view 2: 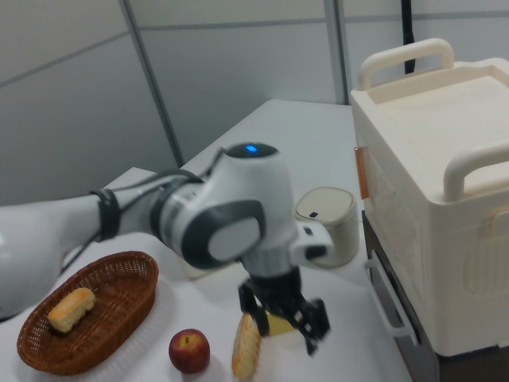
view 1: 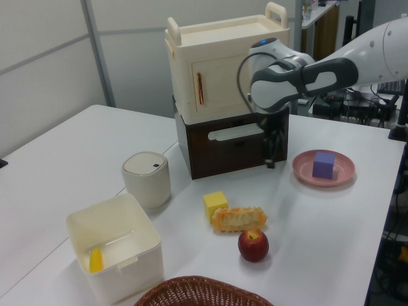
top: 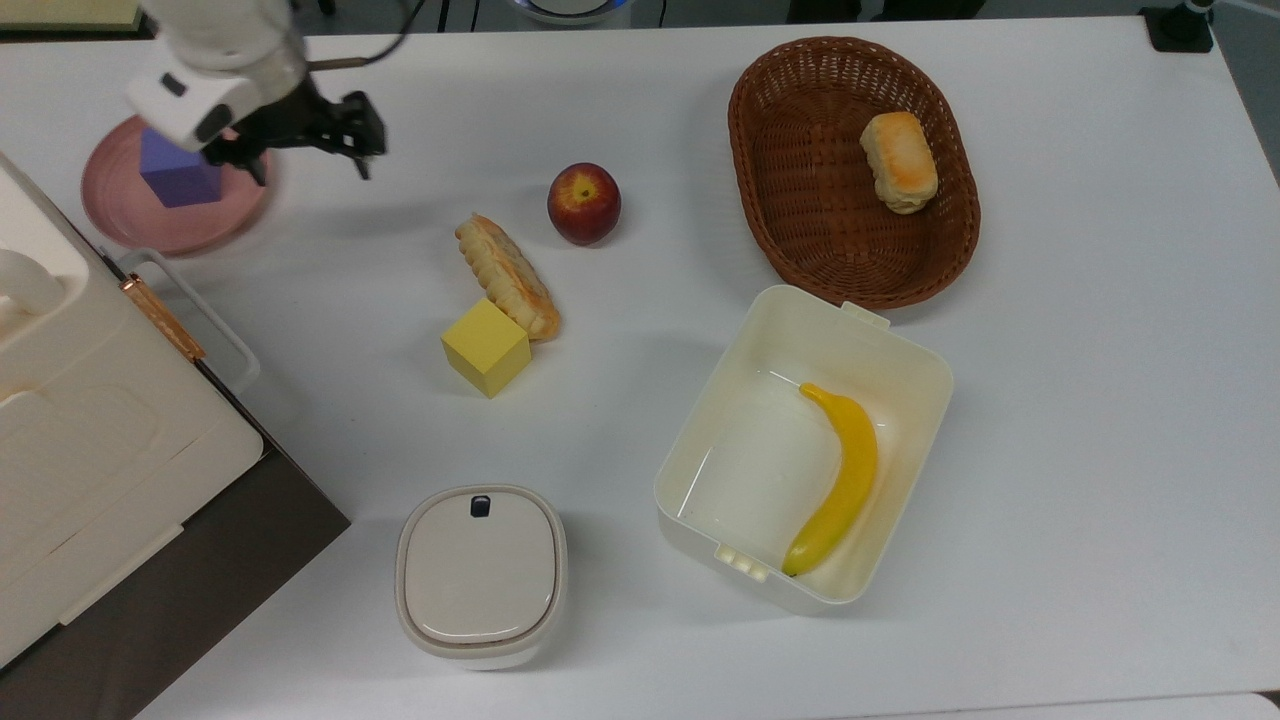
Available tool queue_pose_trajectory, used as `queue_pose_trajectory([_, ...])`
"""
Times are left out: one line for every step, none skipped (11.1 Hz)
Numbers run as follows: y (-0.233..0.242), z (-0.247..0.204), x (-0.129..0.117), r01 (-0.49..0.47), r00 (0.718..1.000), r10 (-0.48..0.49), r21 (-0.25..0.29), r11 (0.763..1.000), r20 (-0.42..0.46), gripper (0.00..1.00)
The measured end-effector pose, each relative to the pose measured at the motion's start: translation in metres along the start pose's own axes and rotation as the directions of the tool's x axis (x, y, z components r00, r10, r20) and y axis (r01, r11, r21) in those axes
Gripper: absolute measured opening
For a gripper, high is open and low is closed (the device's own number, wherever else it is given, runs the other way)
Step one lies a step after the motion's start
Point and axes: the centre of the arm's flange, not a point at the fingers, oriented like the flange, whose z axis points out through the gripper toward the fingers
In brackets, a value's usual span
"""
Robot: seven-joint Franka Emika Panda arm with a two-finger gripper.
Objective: Put the purple cube on a plate
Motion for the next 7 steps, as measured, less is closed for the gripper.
queue_pose_trajectory([-0.023,-0.016,0.007,-0.035,0.999,0.035,-0.008,0.999,-0.022,1.00])
queue_pose_trajectory([-0.047,-0.035,0.010,-0.050,0.999,0.050,-0.010,0.999,-0.020,1.00])
queue_pose_trajectory([-0.074,-0.055,0.010,-0.054,0.999,0.054,-0.013,0.998,-0.005,1.00])
queue_pose_trajectory([-0.102,-0.074,0.011,-0.059,0.998,0.059,-0.019,0.998,0.006,1.00])
queue_pose_trajectory([-0.132,-0.093,0.011,-0.078,0.997,0.078,-0.031,0.996,0.008,1.00])
queue_pose_trajectory([-0.157,-0.108,0.009,-0.096,0.995,0.096,-0.044,0.994,-0.004,1.00])
queue_pose_trajectory([-0.174,-0.122,0.005,-0.105,0.994,0.104,-0.057,0.993,-0.024,1.00])
